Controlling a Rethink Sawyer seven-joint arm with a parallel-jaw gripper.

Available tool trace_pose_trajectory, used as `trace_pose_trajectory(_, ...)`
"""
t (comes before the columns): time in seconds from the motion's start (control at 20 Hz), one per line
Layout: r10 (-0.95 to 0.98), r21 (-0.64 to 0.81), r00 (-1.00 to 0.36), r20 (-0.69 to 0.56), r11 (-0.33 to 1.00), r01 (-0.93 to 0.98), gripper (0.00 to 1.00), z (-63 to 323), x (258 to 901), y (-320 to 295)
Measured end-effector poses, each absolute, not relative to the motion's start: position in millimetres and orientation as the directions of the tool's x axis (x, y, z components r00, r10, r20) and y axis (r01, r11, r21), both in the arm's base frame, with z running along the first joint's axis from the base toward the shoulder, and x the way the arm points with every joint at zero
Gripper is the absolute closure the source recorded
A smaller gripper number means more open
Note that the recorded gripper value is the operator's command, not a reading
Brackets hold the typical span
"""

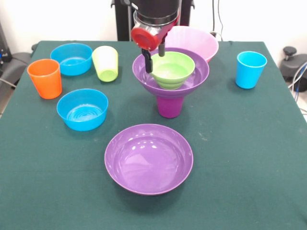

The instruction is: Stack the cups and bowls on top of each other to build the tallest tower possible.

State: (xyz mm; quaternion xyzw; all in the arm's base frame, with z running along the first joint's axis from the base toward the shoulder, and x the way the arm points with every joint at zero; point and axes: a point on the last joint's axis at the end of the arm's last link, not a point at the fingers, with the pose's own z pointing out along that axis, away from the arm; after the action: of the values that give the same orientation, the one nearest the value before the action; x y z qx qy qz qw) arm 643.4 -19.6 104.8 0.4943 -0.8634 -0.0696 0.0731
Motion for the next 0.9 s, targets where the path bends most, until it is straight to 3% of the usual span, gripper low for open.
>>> trace_pose_trajectory(0.9, -0.810, 0.197, -0.577, 0.101, 0.585, -0.787, 0.00, 152.8, 642.0, -92.3)
